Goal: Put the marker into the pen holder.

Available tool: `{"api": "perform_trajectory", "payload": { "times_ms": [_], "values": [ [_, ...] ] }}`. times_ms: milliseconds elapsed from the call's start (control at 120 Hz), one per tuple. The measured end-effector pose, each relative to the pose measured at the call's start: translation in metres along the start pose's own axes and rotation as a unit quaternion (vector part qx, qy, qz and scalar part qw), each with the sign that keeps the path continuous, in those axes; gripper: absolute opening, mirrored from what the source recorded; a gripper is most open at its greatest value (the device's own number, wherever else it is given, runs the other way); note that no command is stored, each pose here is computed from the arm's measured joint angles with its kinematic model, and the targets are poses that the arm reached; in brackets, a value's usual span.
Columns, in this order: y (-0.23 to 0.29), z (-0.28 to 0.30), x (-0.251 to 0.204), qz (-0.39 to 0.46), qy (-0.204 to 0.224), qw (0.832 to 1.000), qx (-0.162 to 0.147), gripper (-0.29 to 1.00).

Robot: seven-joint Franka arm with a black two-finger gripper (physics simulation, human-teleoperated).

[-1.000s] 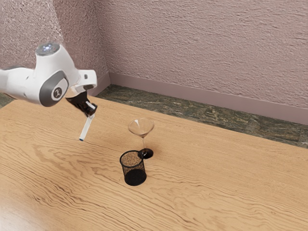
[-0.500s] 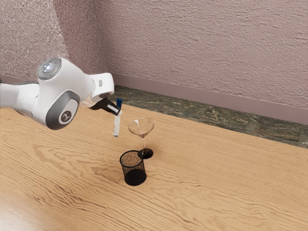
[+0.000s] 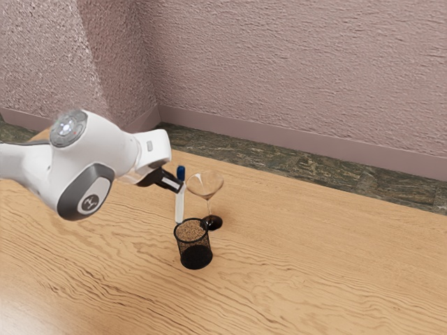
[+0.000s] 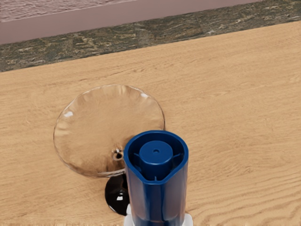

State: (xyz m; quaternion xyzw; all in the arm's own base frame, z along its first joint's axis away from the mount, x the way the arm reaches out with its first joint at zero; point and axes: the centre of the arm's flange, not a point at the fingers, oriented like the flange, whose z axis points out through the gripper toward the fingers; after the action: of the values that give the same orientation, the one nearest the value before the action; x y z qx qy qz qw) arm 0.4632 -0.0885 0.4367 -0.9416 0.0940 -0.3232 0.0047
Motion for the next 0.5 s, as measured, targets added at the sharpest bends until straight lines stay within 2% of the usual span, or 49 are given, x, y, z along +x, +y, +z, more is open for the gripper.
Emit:
{"api": "perform_trajectory", "payload": {
  "times_ms": [483,500],
  "values": [
    [0.013,0.026,0.001,-0.017,-0.018,1.000,-0.007,-0.08],
    [0.013,0.026,0.002,-0.018,-0.018,1.000,-0.007,-0.05]
  ]
}}
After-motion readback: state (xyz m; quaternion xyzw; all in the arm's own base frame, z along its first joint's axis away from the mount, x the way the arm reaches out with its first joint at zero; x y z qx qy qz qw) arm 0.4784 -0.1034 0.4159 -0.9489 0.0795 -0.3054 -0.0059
